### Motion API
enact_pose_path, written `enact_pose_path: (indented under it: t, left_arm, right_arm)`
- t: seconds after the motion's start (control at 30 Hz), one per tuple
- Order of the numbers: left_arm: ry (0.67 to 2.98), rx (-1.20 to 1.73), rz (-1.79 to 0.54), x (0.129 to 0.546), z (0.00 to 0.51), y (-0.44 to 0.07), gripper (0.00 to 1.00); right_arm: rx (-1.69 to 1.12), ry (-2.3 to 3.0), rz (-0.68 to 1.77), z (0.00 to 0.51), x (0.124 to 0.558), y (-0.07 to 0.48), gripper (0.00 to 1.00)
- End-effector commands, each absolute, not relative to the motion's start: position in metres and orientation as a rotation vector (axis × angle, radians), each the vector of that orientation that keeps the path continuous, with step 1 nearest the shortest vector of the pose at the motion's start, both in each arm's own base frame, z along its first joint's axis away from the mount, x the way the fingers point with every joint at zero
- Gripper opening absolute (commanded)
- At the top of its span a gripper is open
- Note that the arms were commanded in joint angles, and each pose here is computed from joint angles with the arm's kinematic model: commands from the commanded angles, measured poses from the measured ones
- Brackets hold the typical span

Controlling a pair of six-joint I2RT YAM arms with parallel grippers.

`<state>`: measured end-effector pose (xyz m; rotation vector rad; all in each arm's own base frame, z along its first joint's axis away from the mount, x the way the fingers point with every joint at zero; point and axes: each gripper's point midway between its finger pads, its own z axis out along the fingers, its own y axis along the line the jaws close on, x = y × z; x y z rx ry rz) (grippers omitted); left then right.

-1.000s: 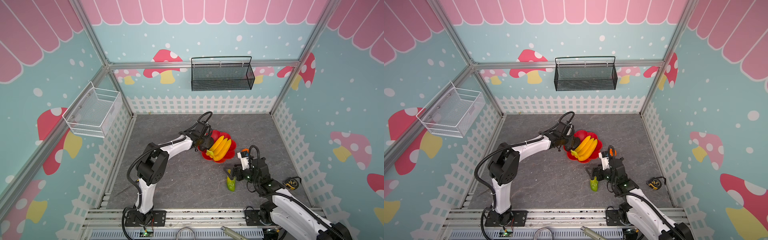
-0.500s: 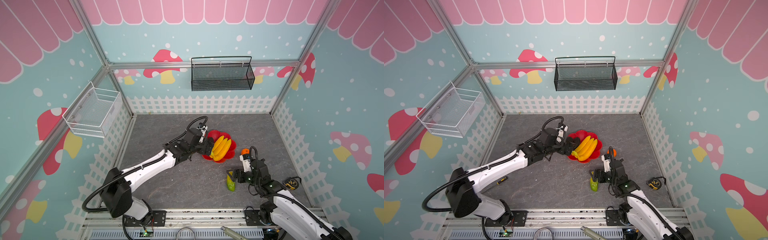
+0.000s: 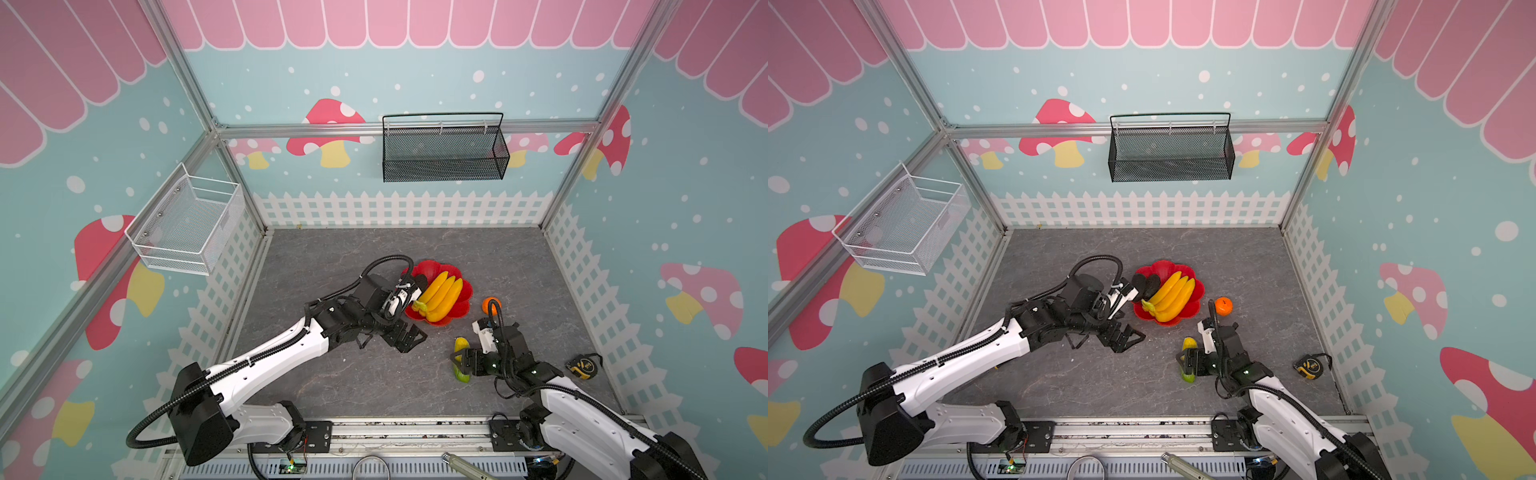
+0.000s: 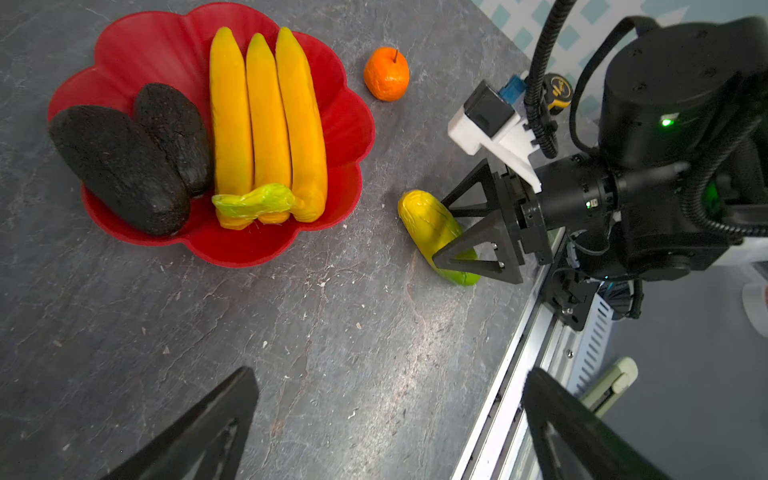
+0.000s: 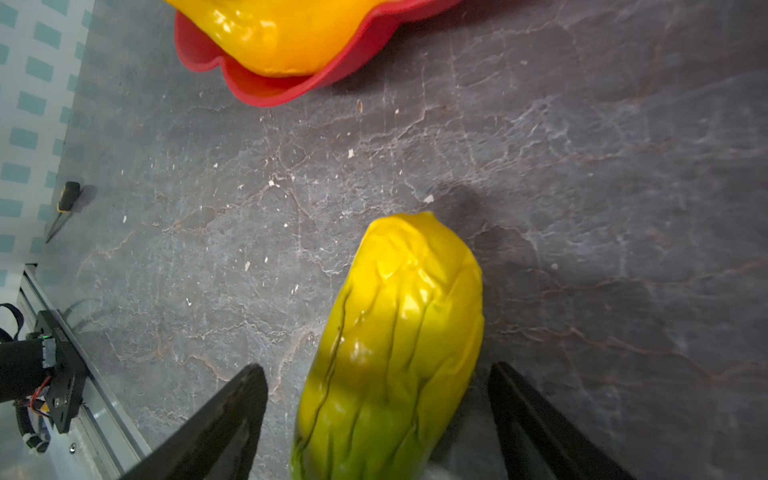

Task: Place and organize the fake fruits in the fruit bowl
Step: 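Lift the green-yellow papaya with the right gripper and place it in the bowl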

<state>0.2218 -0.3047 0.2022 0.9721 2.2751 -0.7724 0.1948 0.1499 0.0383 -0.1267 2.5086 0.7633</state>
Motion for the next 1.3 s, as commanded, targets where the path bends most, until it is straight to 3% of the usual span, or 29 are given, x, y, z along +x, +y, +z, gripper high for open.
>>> enact_pose_path:
  t: [0.0, 0.13, 0.27, 0.5, 0.83, 1.03, 1.27]
  left_arm:
    - [2.231, 1.090, -0.747, 0.224, 0.207, -0.312, 1.00]
    - [2.199, 1.143, -0.726, 0.228, 0.207, -0.316, 0.99]
    - [2.187, 1.088, -0.603, 0.242, 0.212, -0.306, 1.00]
    - [2.140, 0.845, -0.402, 0.286, 0.256, -0.271, 1.00]
    - [2.056, 0.592, -0.640, 0.331, 0.253, -0.249, 1.00]
    - [2.050, 0.588, -0.649, 0.329, 0.253, -0.248, 1.00]
    - [2.053, 0.590, -0.677, 0.327, 0.252, -0.251, 1.00]
  right_arm:
    - [-0.124, 2.522, 0.732, 0.035, 0.197, 0.150, 0.74]
    - [-0.116, 2.523, 0.715, 0.035, 0.200, 0.149, 0.52]
    - [-0.130, 2.492, 0.696, 0.052, 0.210, 0.150, 0.38]
    - [-0.230, 2.375, 0.671, 0.120, 0.245, 0.165, 0.37]
    - [-0.325, 2.220, 0.604, 0.186, 0.380, 0.206, 0.41]
    - [-0.342, 2.255, 0.625, 0.167, 0.448, 0.225, 0.41]
    - [-0.339, 2.311, 0.587, 0.131, 0.472, 0.229, 0.41]
